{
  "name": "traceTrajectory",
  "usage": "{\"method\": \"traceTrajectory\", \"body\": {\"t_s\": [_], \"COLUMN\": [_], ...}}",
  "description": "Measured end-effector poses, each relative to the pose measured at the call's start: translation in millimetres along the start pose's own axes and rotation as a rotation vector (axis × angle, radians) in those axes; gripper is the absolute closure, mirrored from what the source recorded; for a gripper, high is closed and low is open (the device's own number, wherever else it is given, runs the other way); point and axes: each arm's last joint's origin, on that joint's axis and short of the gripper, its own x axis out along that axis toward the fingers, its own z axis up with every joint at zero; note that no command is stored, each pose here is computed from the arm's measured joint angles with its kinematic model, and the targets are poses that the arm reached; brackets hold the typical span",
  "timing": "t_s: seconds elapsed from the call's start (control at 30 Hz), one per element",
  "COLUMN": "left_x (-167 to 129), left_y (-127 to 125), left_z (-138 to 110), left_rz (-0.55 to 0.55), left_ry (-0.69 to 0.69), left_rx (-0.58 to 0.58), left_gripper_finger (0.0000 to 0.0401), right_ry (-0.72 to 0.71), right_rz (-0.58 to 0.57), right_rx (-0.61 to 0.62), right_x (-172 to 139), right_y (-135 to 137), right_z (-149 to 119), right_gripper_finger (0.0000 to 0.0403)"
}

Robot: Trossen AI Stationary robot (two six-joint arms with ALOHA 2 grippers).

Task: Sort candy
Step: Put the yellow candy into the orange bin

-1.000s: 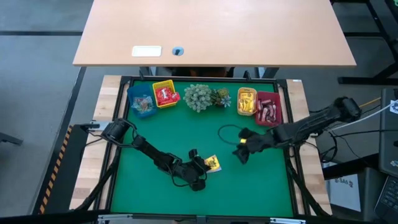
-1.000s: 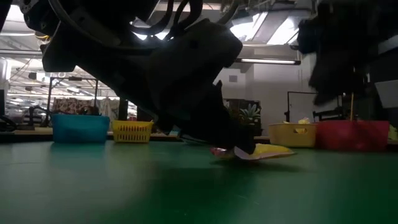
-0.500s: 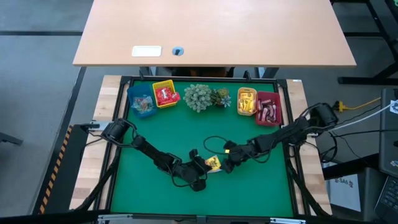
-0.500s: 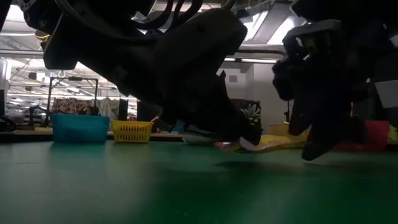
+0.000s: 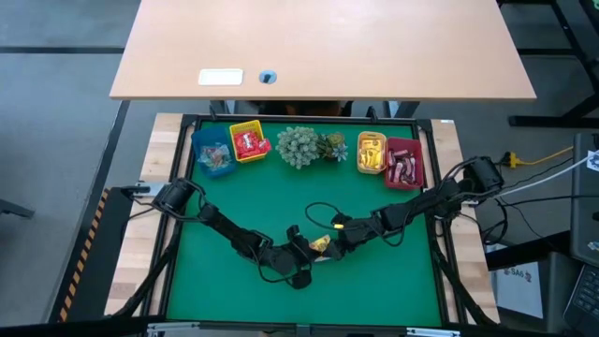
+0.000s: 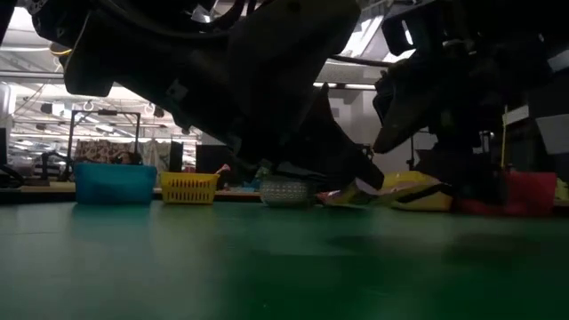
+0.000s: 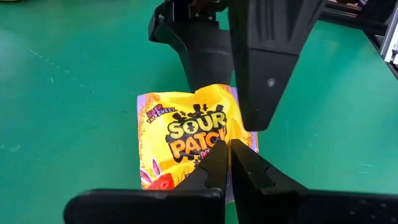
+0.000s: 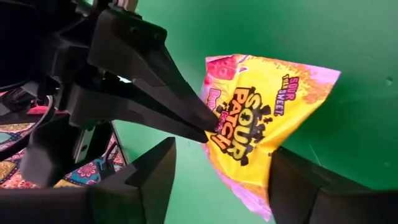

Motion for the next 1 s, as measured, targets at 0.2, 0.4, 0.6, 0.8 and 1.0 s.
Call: {"method": "traceTrajectory", "body": {"t_s": [0.2, 0.4, 0.6, 0.8, 1.0], "left_x": [0, 0, 0, 0, 0], "left_y": [0, 0, 0, -1, -3], "left_z": [0, 1, 1, 4, 9], "left_rz": [-0.002, -0.003, -0.004, -0.012, -0.018], "left_ry": [-0.002, -0.005, -0.011, -0.031, -0.082], "left_rx": [0.0, -0.001, -0.005, -0.015, 0.107], "left_gripper_finger": [0.0401, 0.0401, 0.0376, 0.0317, 0.0303], "right_ry": [0.015, 0.015, 0.015, 0.028, 0.031], "right_rz": [0.004, 0.004, 0.006, 0.023, 0.052], "right_rx": [-0.003, -0.004, -0.005, -0.003, 0.012], "right_x": [0, 0, 0, -4, -18], "right_y": [0, 0, 0, 3, 9], "right_z": [0, 0, 0, 2, 12], "right_gripper_finger": [0.0258, 0.0359, 0.0387, 0.0397, 0.0396]}}
